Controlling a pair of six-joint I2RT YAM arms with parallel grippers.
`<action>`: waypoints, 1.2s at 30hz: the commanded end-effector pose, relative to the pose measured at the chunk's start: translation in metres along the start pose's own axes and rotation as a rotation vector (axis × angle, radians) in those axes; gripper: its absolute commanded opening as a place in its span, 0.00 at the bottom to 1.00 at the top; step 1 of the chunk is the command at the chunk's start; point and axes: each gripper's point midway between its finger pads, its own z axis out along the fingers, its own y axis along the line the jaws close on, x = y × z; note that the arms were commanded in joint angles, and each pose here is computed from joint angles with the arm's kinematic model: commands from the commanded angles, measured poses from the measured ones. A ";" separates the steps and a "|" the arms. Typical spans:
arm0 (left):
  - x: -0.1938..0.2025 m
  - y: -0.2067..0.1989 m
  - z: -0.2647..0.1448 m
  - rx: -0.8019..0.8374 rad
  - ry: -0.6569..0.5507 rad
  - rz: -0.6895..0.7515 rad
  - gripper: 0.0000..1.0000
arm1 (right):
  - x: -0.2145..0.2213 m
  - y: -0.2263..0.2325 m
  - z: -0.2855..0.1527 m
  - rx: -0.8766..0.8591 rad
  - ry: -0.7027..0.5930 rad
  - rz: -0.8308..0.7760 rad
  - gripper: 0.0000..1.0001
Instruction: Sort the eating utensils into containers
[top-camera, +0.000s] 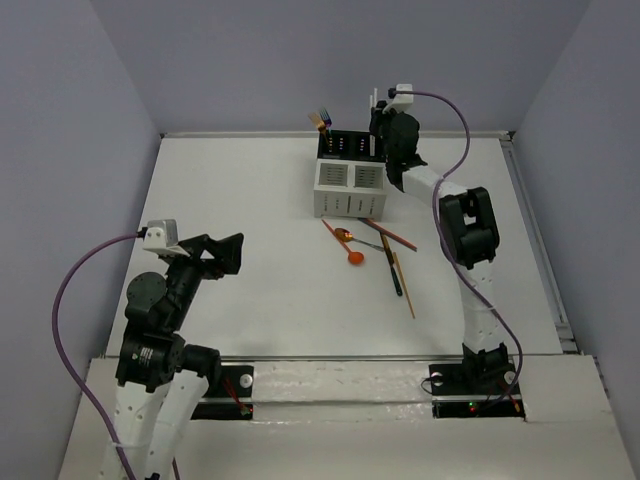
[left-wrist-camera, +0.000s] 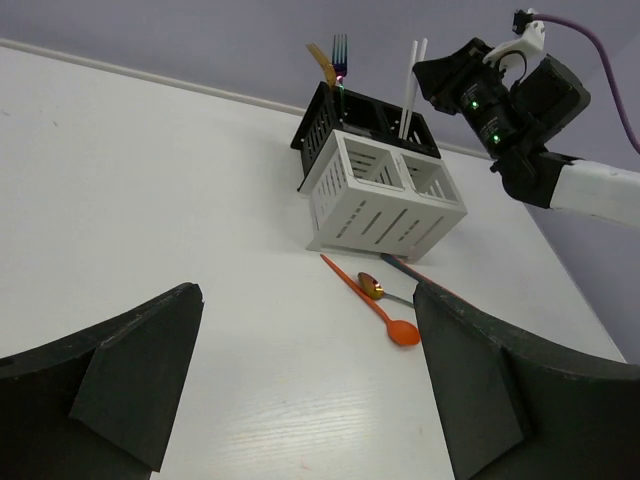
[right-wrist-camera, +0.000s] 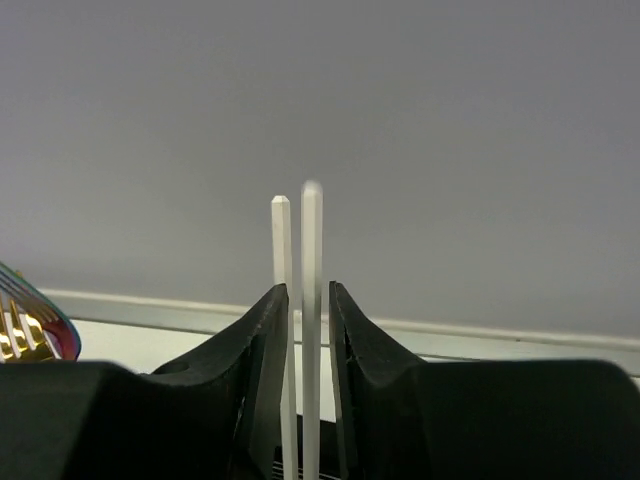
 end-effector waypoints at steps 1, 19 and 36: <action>-0.017 -0.008 -0.002 0.035 -0.065 0.020 0.99 | -0.090 0.019 -0.012 -0.060 -0.181 0.027 0.34; -0.023 -0.013 -0.011 0.060 -0.101 0.017 0.99 | -0.092 0.071 -0.177 -0.224 0.238 0.162 0.29; -0.022 -0.019 -0.013 0.095 -0.098 0.017 0.99 | 0.064 0.052 -0.340 -0.117 0.810 0.034 0.32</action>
